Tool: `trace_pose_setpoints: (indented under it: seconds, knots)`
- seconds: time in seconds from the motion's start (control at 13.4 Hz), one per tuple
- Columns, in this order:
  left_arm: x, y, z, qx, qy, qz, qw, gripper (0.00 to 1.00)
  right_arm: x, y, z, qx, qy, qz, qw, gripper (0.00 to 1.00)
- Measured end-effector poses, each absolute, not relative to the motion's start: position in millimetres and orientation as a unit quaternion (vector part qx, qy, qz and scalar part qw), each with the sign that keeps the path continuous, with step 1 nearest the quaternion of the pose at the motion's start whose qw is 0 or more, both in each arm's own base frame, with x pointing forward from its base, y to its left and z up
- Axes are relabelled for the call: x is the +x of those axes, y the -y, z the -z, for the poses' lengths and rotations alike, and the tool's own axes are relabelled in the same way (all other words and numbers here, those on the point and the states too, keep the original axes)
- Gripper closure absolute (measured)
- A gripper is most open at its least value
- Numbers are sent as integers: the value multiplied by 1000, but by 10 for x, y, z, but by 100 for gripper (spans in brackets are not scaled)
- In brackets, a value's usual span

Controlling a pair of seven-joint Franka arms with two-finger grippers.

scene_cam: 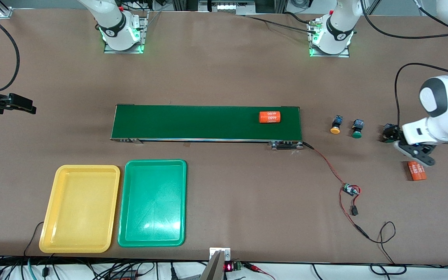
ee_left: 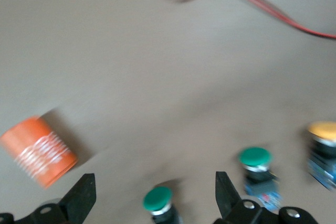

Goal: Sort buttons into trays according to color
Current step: 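Return and grasp the second orange cylinder with the left gripper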

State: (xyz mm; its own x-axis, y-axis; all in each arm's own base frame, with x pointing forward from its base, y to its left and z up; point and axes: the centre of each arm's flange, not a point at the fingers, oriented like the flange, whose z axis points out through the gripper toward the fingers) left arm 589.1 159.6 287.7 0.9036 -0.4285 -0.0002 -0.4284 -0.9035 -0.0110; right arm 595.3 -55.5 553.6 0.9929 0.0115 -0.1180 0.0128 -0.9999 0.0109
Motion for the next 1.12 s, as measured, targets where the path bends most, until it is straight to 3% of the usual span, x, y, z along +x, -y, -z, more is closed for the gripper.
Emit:
trace_pose_setpoints:
  seconds: [0.45,0.75,1.12]
  knots:
    - [5865,-2112,-2420,-999,30,-15,13,0,5953,554,-5536,998,-6,59,6,0]
    - [5952,-2698,-2040,-998,62,-16,20,0,5953,553,-5536,998,-7,59,6,0]
    - [6102,-2763,-2041,-998,60,-4,24,0,5953,554,-5535,998,-7,59,6,0]
